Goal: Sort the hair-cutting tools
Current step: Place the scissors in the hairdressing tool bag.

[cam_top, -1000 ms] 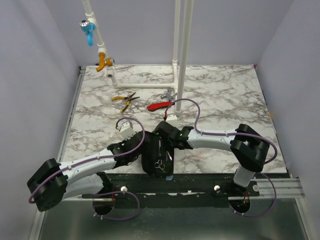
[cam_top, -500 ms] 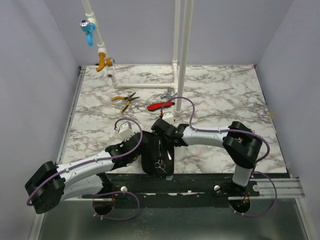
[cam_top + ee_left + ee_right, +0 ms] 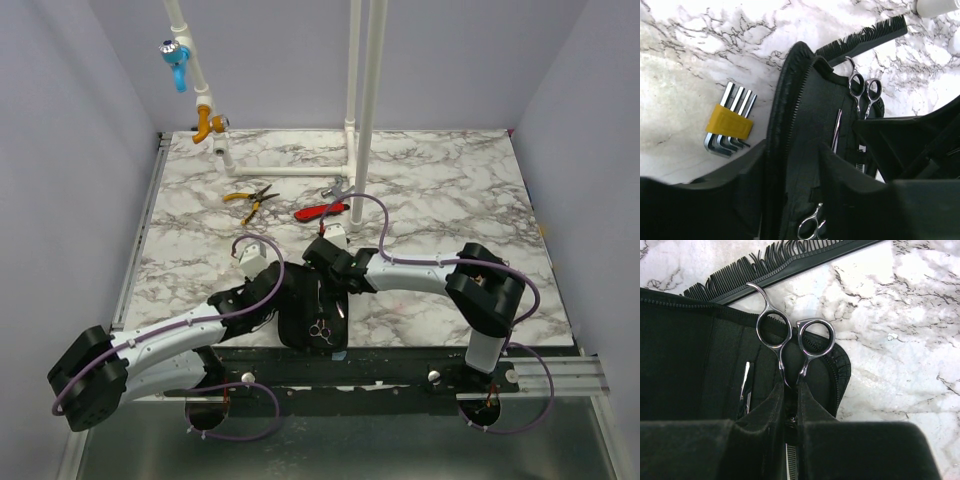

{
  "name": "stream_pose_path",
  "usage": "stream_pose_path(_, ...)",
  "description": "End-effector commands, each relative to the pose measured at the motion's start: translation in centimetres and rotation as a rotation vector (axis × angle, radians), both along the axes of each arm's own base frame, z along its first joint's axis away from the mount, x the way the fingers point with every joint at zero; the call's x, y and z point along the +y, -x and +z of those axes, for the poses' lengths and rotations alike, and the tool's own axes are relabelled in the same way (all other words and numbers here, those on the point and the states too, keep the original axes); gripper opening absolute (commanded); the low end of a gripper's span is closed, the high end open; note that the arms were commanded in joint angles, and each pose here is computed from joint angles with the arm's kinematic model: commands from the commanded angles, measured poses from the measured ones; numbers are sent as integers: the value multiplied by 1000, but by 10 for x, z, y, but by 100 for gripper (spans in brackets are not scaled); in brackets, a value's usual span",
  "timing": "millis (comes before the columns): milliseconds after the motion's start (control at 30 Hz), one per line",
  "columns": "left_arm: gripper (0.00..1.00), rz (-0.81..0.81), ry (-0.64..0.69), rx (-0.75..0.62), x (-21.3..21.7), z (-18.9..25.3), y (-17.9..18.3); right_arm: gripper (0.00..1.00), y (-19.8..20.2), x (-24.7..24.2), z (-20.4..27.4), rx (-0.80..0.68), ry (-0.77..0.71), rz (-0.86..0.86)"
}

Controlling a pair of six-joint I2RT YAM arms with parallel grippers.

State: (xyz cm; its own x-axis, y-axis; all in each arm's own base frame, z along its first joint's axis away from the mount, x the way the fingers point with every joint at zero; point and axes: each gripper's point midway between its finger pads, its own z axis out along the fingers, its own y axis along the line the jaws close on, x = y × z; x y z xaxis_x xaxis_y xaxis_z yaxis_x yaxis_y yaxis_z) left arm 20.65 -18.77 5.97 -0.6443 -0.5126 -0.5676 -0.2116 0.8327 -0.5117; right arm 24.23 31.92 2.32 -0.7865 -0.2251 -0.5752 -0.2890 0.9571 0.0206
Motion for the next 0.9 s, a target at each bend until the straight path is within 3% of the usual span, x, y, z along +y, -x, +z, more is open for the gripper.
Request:
stream_pose_path(0,50,-79,36,-20,-11,2,-1,1,9,-16,-15,36,57,26)
stream_pose_path(100,49,-108,34,-19,-16,3,-3,1,9,-17,-16,36,64,34)
stream_pose_path(200,37,-140,23,-12,-18,3,-6,1,10,-18,-17,35,70,48)
stream_pose_path(300,32,-176,20,-11,-21,5,-9,1,11,-17,-18,34,70,72)
stream_pose_path(567,51,-247,35,-30,-18,15,-22,1,15,-18,-17,32,63,123)
stream_pose_path(733,49,-351,58,-42,-25,24,-27,1,17,-17,-17,31,56,151)
stream_pose_path(867,41,-466,78,-23,-41,27,-24,1,17,-15,-17,32,50,172)
